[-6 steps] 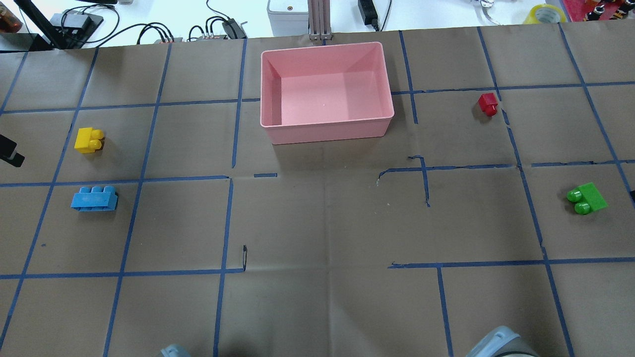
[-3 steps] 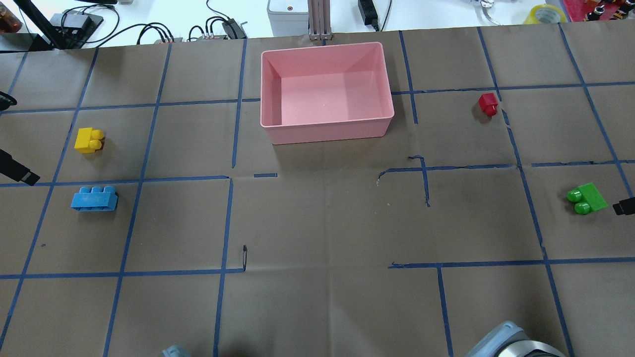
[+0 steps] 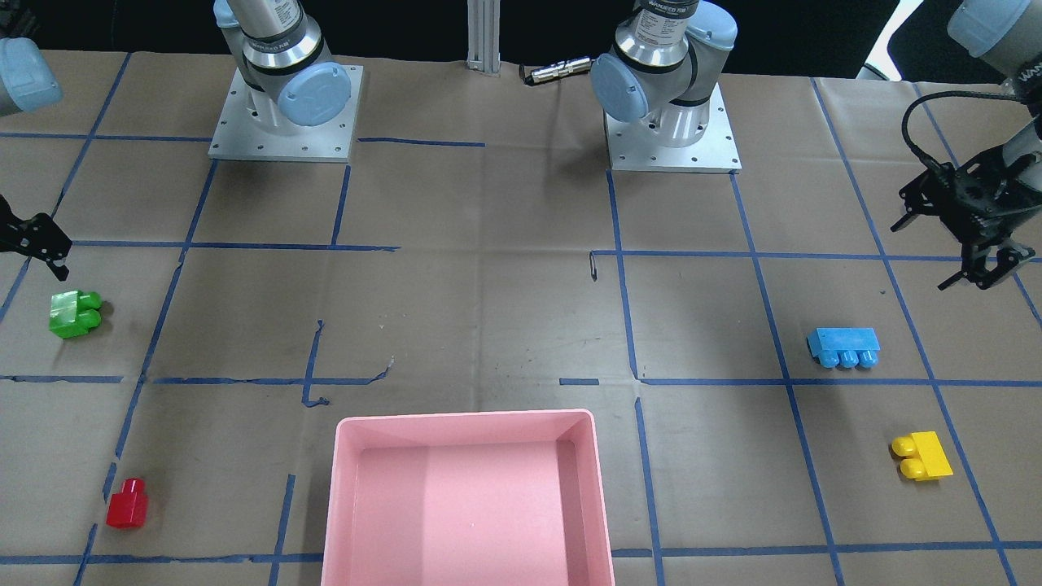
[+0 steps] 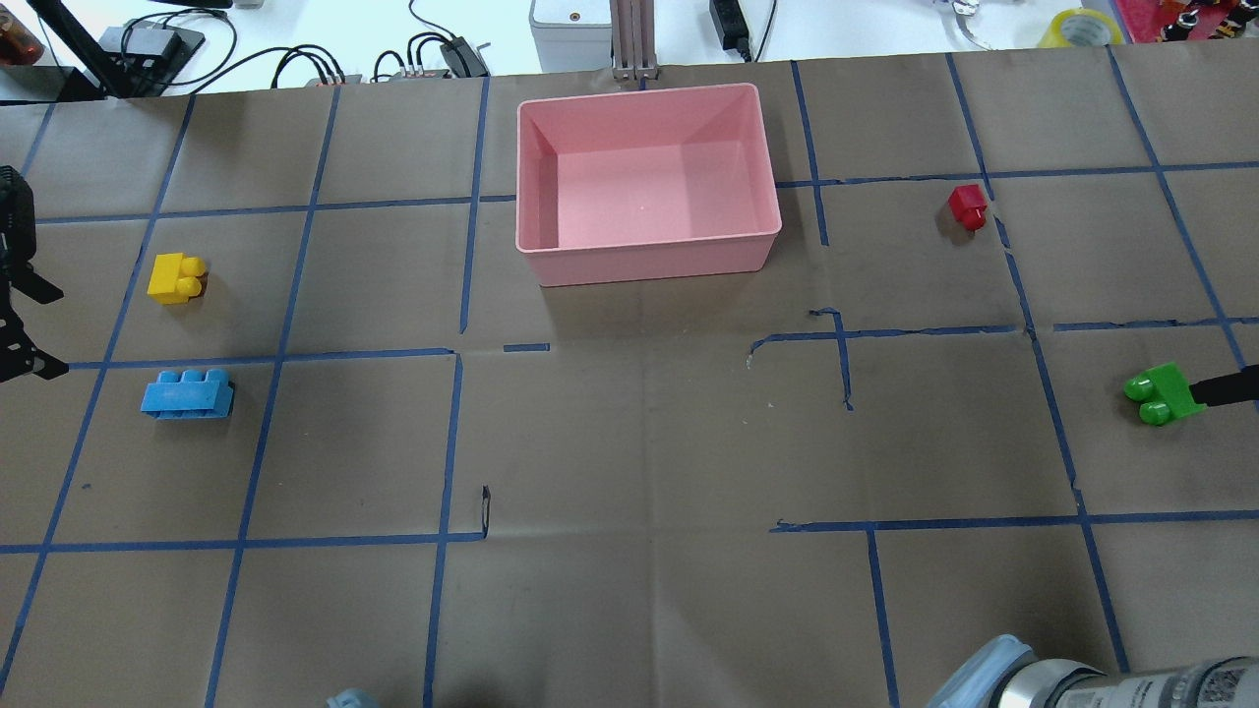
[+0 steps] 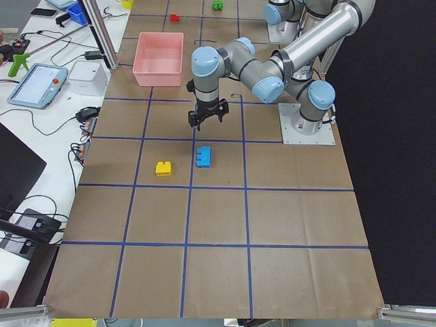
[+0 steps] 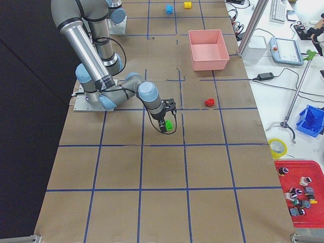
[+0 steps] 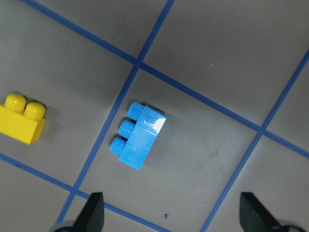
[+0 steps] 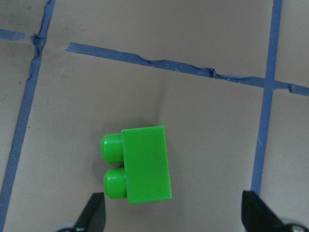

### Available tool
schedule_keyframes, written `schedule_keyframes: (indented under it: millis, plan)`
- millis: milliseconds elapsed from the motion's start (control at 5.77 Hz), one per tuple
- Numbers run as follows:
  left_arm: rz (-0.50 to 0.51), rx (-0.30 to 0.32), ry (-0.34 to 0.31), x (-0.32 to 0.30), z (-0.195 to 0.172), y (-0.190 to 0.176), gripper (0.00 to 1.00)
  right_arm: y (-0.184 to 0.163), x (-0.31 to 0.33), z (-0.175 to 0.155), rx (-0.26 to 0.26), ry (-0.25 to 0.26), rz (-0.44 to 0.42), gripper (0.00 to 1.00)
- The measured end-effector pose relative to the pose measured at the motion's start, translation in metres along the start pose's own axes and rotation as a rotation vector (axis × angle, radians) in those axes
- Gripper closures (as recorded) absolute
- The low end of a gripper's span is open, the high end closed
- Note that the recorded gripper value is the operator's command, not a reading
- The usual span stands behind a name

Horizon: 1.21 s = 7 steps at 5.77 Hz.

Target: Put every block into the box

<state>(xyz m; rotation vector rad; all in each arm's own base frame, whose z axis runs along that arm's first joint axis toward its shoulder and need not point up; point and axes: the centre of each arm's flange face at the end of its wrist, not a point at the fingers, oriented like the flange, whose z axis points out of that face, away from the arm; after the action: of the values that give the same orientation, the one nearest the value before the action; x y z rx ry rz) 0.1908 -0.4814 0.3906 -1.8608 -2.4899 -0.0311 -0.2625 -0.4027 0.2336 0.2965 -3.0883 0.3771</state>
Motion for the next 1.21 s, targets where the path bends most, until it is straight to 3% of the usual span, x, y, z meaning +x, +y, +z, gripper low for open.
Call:
schedule_keyframes:
  millis: [173, 520, 1213]
  plan:
    - [0.135, 0.003, 0.003, -0.003, 0.010, 0.001, 0.03, -0.006, -0.008, 0.011, -0.005, -0.019, -0.017, 0.01]
    - [0.277, -0.016, -0.048, -0.018, 0.057, 0.005, 0.03, -0.023, -0.023, 0.035, 0.015, -0.027, -0.067, 0.01]
    - [0.312, -0.037, -0.113, -0.006, 0.164, -0.002, 0.02, -0.026, -0.023, 0.057, 0.022, -0.030, -0.090, 0.02]
